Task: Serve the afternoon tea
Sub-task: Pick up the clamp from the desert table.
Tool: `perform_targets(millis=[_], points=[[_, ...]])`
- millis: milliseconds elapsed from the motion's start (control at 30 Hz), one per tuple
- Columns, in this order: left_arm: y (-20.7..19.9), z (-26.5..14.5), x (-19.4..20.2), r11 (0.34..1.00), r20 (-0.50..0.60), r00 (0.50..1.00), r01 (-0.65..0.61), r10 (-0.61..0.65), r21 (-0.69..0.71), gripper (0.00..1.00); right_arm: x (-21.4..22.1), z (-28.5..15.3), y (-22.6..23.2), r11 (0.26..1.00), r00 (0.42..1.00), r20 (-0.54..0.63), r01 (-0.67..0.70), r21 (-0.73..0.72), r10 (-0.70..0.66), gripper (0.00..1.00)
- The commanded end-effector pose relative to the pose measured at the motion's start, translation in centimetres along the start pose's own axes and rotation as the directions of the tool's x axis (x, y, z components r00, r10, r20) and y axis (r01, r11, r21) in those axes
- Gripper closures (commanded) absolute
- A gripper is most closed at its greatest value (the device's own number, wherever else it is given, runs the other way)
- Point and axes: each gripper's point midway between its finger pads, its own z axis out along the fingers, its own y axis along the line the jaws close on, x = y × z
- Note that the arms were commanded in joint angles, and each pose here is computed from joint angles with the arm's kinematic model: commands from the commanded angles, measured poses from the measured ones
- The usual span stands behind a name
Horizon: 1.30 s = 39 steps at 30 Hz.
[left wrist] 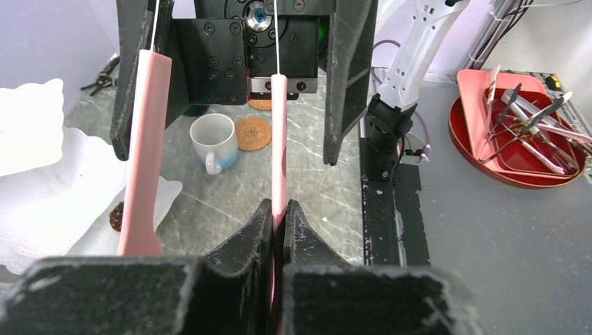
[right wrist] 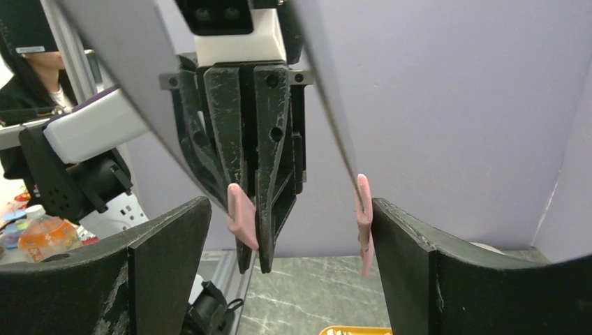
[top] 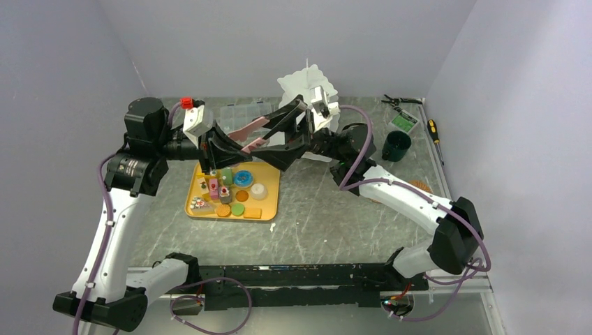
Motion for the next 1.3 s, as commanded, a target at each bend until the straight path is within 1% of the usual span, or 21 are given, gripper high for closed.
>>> perform_targets(millis=[0, 233, 500, 800, 833, 900, 933, 1133, 1200, 1233, 1267], points=[[0.5, -0.2, -0.8, 0.992, 0.016, 0.992, -0.122, 0.123, -0.043, 0.97, -3.3, 1.3, 1.0, 0.999, 0.995, 0.089, 0.040, -0.026, -0.038, 0.14], [0.2, -0.2, -0.7, 0.994, 0.008, 0.994, -0.108, 0.108, -0.023, 0.97, -2.2, 1.7, 1.4, 0.997, 0.998, 0.052, 0.031, -0.070, -0.027, 0.23], [-0.8, -0.4, -1.1, 0.995, 0.007, 0.995, -0.102, 0.102, 0.004, 0.97, -2.2, 1.1, 1.6, 0.996, 0.998, 0.012, 0.059, -0.067, -0.058, 0.40], [-0.9, -0.5, -1.0, 0.994, -0.002, 0.994, -0.105, 0.105, -0.004, 0.97, -3.5, 0.6, 1.9, 0.994, 0.997, 0.003, 0.080, -0.077, -0.080, 0.45], [-0.8, -0.5, -1.0, 0.995, -0.002, 0.995, -0.104, 0.104, -0.003, 0.96, -3.5, 0.6, 1.9, 0.994, 0.997, 0.002, 0.077, -0.080, -0.077, 0.46], [-0.8, -0.5, -1.0, 0.995, -0.005, 0.995, -0.100, 0.100, -0.005, 0.88, -3.4, 0.6, 1.8, 0.994, 0.997, 0.003, 0.077, -0.075, -0.077, 0.47], [-0.8, -0.5, -1.0, 0.995, -0.007, 0.995, -0.101, 0.101, -0.002, 0.86, -3.4, 0.5, 1.8, 0.995, 0.997, 0.002, 0.076, -0.070, -0.076, 0.47], [-1.2, -0.7, -0.8, 0.994, -0.021, 0.993, -0.112, 0.112, 0.012, 0.85, -3.4, 0.5, 1.7, 0.994, 0.996, -0.006, 0.090, -0.060, -0.090, 0.52], [-1.2, -0.7, -0.7, 0.993, -0.028, 0.993, -0.115, 0.115, 0.011, 0.83, -3.6, 0.4, 1.8, 0.994, 0.995, -0.006, 0.095, -0.061, -0.096, 0.53], [-1.2, -0.7, -0.6, 0.994, -0.031, 0.993, -0.112, 0.112, 0.008, 0.77, -3.6, 0.4, 1.7, 0.993, 0.995, -0.007, 0.099, -0.057, -0.100, 0.53], [-1.1, -0.8, -0.6, 0.994, -0.034, 0.993, -0.110, 0.110, 0.002, 0.65, -3.6, 0.4, 1.6, 0.993, 0.995, -0.007, 0.103, -0.050, -0.104, 0.53]])
